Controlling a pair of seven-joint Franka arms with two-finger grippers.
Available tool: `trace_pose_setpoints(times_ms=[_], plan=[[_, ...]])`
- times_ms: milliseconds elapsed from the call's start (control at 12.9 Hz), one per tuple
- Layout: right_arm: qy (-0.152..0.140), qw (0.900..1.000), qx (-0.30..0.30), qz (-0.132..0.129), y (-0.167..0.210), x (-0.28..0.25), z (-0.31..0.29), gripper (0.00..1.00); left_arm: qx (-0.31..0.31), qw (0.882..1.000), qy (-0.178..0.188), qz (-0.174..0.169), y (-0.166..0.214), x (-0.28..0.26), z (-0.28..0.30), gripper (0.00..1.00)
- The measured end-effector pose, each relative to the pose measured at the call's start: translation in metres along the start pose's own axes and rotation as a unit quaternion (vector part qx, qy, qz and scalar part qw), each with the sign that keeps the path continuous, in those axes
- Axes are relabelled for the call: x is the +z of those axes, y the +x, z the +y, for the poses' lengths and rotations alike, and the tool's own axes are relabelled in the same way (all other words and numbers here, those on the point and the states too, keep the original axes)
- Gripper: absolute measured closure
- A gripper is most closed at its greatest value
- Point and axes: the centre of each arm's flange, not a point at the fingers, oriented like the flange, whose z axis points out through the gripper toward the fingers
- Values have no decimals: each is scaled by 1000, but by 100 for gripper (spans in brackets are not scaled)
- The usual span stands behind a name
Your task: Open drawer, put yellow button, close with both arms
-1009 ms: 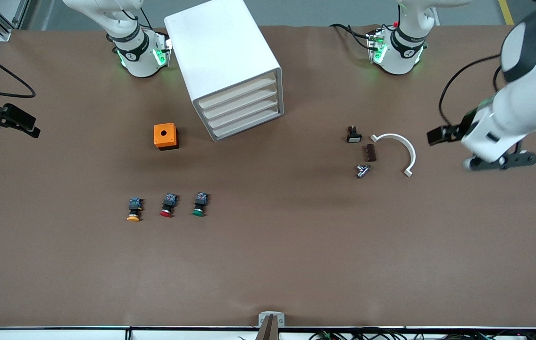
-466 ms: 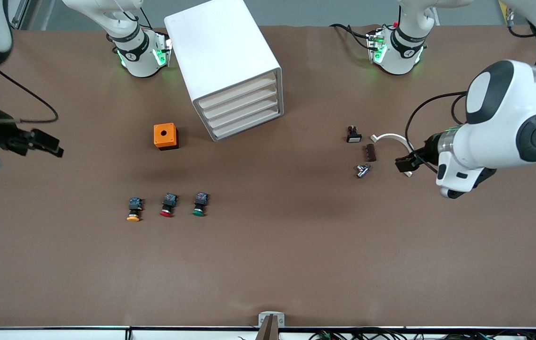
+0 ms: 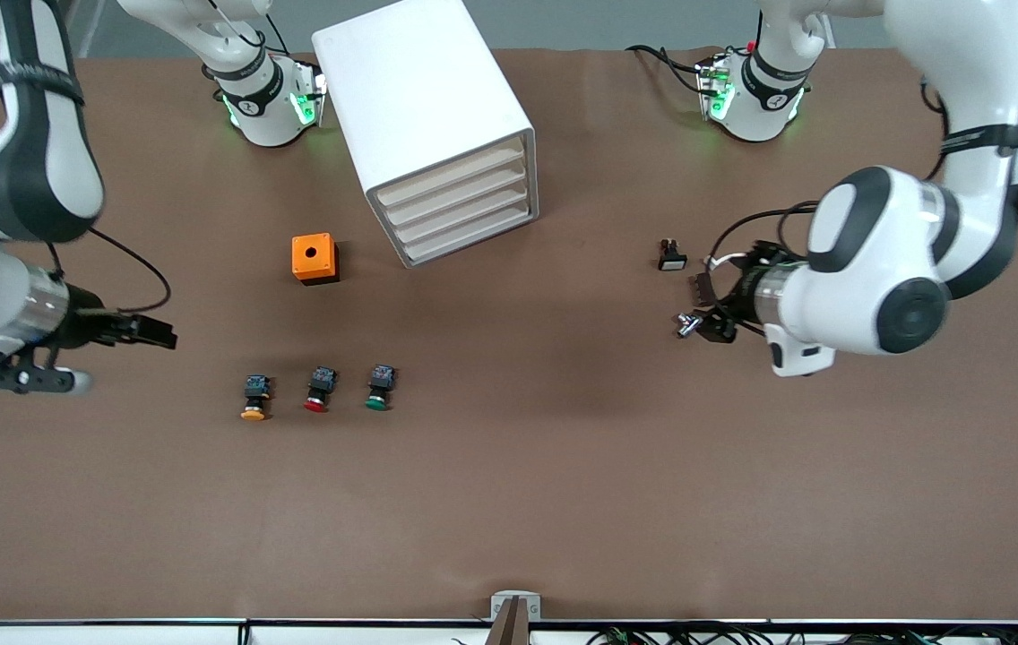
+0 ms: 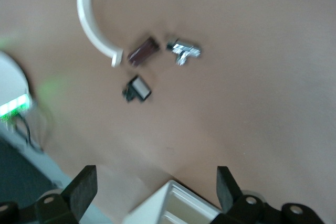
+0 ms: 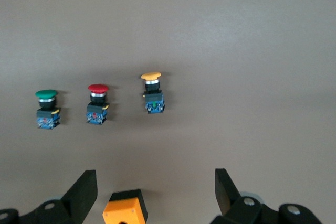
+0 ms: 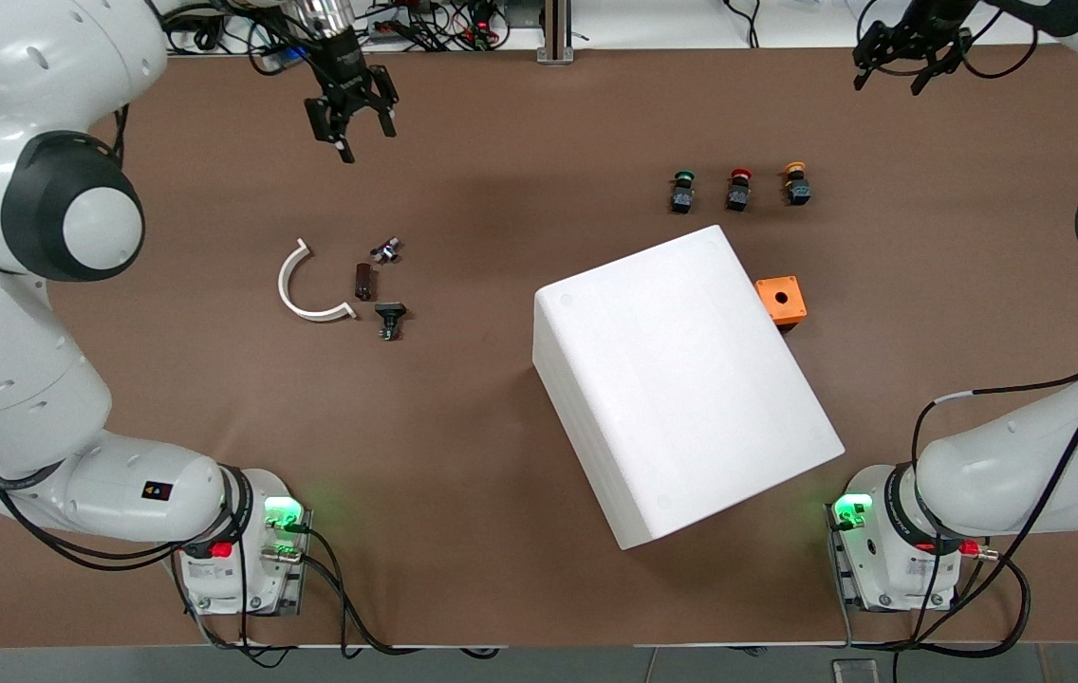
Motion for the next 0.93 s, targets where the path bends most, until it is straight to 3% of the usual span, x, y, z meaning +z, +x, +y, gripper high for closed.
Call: trace_pose_setpoints(times_ms=[233, 466, 621, 776, 932], plan=[[-1, 1000, -5, -14, 17, 53, -11, 0, -135, 988, 63, -43, -27, 23, -2, 0], [13, 1000, 1, -21, 27, 86, -16, 0, -180, 969, 141, -96, -51, 55, 3, 1], [13, 1000, -1, -17, 32, 108, -21, 0, -191, 949, 212, -133, -70, 88, 9, 6], [11, 1000, -4, -1, 32, 139, -27, 0, -223, 927, 267, -138, -91, 128, 20, 10], [8, 1000, -6, 9, 27, 172, -31, 0, -275, 897, 313, -146, -112, 162, 32, 11]])
